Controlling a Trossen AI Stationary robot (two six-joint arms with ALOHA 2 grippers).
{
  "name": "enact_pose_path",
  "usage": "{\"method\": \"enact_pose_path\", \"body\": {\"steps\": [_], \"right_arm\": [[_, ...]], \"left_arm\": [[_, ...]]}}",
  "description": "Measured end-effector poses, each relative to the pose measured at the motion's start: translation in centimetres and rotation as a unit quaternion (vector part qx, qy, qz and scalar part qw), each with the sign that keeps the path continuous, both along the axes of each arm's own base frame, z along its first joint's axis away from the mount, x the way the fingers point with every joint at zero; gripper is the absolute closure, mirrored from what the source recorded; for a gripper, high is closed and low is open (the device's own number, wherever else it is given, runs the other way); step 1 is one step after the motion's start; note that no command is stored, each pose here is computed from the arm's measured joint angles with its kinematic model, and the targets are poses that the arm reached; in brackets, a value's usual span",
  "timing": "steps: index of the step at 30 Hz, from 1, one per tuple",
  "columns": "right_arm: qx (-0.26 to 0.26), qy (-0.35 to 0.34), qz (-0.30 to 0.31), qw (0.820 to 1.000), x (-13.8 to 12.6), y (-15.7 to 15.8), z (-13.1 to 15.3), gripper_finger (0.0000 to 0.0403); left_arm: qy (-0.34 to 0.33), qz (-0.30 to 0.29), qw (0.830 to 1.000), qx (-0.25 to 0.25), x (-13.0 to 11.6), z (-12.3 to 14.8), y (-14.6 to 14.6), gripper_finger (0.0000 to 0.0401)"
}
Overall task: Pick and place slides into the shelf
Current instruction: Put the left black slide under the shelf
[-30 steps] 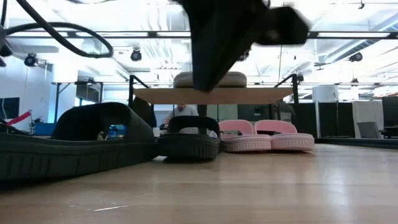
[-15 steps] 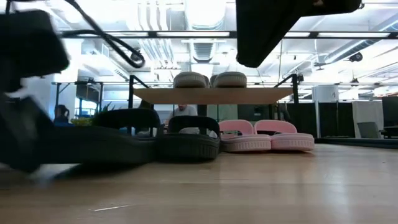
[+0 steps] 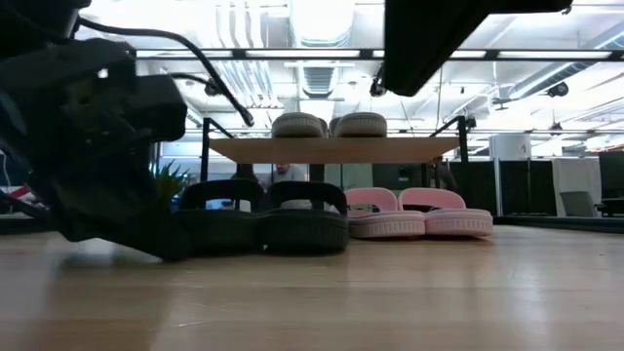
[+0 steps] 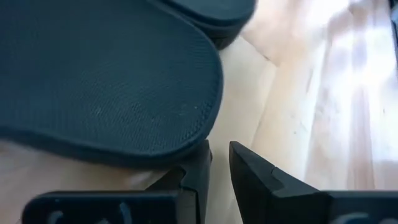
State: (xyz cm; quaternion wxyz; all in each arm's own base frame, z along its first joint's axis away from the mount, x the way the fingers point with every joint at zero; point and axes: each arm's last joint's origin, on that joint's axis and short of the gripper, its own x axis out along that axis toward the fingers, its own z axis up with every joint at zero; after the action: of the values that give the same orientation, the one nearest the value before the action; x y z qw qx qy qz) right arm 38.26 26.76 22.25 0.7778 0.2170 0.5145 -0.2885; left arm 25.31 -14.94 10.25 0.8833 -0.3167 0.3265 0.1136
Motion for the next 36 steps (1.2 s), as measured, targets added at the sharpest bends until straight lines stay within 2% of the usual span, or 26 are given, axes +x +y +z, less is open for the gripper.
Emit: {"method": "enact_pose_path", "body": {"steps": [5,9,14,20,22,26,30,33,36], "right_arm": [[-0.002,0.012,0.029,1.000,0.0,0.1,-0.1,0.0390],[-0.008,0.024,0.041,0.999,0.4,-0.7,-0.5,0.0390],[-0.018,0.050,0.068,0.996,1.3,-2.4,-1.7,0.0390],[-0.052,0.050,0.154,0.985,2.7,-3.9,-3.0,0.0390],[-0.083,0.062,0.190,0.976,2.8,-4.3,-3.4,0.0390],[-0.143,0.093,0.248,0.954,2.6,-5.0,-4.4,0.0390],[-0.161,0.101,0.267,0.945,2.5,-5.2,-5.2,0.0390],[-0.119,0.079,0.287,0.947,3.0,-4.8,-5.4,0.0390],[-0.024,0.048,0.280,0.959,4.0,-4.7,-5.4,0.0390]], "left_arm": [[0.021,0.023,0.999,-0.008,-1.0,0.5,-0.3,0.0350],[0.039,0.018,0.999,-0.011,-2.1,1.7,-0.3,0.0350],[0.011,-0.021,0.999,-0.036,-3.5,4.6,-1.6,0.0350],[-0.023,-0.123,0.992,-0.031,-7.0,6.8,-4.3,0.0350],[-0.027,-0.130,0.991,-0.027,-8.1,7.1,-5.0,0.0350],[-0.035,-0.040,0.998,0.025,-10.3,6.6,-4.9,0.0350],[-0.068,0.076,0.990,0.097,-11.4,6.0,-3.2,0.0350],[-0.065,0.117,0.983,0.123,-11.8,5.8,-2.0,0.0350],[-0.036,0.164,0.978,0.123,-12.1,5.5,-0.6,0.0350]]}}
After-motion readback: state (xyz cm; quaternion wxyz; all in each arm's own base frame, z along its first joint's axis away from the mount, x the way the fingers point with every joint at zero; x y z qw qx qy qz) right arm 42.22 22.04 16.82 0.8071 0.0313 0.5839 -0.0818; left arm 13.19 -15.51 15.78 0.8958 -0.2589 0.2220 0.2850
